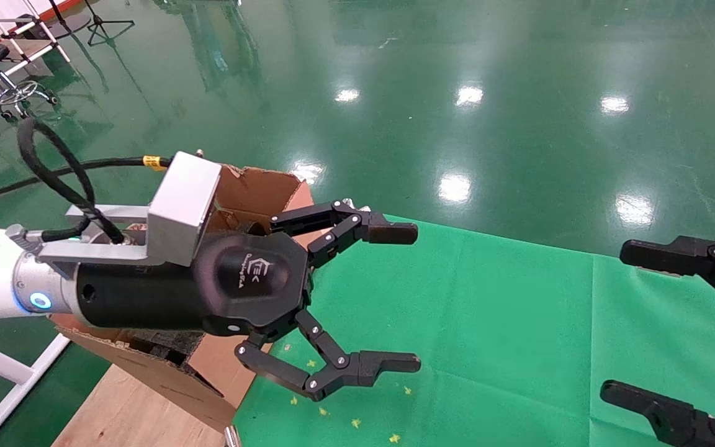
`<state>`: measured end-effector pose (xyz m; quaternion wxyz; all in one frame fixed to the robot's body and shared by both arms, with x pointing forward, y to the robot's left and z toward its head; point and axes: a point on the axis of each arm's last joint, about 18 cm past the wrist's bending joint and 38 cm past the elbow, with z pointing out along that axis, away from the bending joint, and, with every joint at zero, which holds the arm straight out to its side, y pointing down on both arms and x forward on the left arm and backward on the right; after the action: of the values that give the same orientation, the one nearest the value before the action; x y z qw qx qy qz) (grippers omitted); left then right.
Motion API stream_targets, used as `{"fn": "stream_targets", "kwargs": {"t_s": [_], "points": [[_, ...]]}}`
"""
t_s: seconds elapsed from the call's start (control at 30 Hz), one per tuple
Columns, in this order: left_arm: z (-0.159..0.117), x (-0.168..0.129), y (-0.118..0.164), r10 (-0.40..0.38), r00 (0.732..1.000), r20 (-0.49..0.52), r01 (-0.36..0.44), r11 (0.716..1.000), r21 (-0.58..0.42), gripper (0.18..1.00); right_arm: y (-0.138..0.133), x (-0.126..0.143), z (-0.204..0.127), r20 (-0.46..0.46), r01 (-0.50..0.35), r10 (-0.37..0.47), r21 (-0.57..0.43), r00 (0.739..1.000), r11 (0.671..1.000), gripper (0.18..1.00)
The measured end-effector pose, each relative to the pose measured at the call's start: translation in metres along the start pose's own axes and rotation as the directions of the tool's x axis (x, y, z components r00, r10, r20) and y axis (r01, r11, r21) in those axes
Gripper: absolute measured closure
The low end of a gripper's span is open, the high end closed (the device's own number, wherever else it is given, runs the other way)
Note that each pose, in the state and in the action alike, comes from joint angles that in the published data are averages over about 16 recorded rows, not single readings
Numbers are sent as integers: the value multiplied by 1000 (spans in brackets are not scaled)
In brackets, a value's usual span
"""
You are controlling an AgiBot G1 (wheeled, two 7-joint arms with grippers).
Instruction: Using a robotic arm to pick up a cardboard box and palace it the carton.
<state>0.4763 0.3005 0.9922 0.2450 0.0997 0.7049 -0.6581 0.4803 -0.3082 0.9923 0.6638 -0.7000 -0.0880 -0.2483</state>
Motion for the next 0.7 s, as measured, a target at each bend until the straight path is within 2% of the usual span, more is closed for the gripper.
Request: {"fn": "stream_targets", "kwargs": {"t_s": [0.7], "points": [[0,0,0,0,1000,0,0,1000,0,184,0,0,0,0,0,0,0,1000,1000,178]]}}
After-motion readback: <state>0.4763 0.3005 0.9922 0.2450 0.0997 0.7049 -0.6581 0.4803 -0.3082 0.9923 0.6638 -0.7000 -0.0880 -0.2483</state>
